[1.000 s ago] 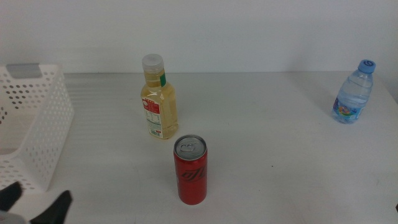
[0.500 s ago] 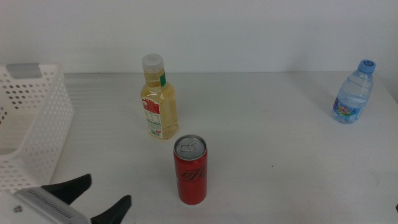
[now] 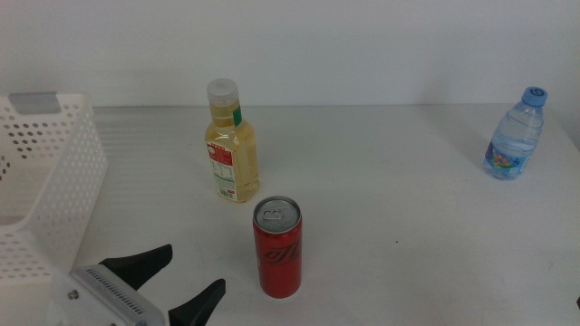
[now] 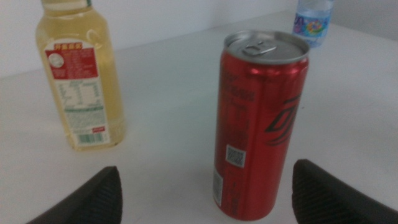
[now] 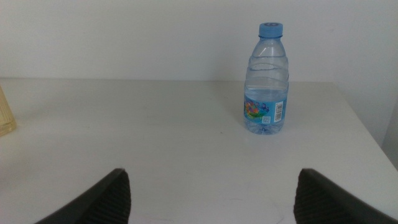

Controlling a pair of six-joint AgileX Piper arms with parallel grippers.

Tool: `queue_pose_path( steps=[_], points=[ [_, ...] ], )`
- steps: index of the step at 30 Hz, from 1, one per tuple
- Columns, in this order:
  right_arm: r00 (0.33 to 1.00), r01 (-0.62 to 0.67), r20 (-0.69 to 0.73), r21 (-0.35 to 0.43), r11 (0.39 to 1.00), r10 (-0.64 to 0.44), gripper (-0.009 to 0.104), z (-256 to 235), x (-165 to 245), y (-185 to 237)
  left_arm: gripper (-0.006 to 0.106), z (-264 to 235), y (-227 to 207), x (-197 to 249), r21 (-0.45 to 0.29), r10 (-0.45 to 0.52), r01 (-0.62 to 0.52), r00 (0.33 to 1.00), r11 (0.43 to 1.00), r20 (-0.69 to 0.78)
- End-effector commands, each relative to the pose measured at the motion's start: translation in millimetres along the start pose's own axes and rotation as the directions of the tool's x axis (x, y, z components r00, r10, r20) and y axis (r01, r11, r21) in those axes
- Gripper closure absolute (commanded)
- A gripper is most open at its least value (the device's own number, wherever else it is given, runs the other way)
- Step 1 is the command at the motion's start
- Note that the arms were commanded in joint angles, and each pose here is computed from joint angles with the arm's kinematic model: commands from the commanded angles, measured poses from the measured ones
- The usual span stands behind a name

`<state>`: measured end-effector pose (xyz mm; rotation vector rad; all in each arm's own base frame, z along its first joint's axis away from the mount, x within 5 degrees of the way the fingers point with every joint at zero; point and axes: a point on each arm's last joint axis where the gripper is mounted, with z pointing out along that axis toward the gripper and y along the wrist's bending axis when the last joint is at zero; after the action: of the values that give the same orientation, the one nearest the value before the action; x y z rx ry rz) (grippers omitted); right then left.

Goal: Use arms to grab the bottles and put them into the dustbin to the left of the table.

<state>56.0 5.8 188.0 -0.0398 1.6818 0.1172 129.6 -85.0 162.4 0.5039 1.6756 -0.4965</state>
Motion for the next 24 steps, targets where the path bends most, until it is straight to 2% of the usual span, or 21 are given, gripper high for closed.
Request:
queue_pose_path(
  steps=[1, 16, 24],
  points=[
    [0.994, 0.018, 0.112, 0.003, 1.000, -0.018, 0.023, -3.1, -11.0, 0.2, 0.010, -3.3, -2.2, -7.0, 0.020, -0.018, 0.016, 0.994, 1.000, 0.104],
    [0.994, 0.018, 0.112, 0.003, 1.000, -0.018, 0.023, -3.1, -11.0, 0.2, 0.010, -3.3, -4.0, -7.3, 0.039, -0.012, 0.008, 0.994, 0.999, 0.109],
    [0.994, 0.018, 0.112, 0.003, 1.000, -0.018, 0.023, -3.1, -11.0, 0.2, 0.010, 0.4, -3.1, 0.2, 0.035, -0.018, 0.016, 0.998, 0.999, 0.057]
  ],
)
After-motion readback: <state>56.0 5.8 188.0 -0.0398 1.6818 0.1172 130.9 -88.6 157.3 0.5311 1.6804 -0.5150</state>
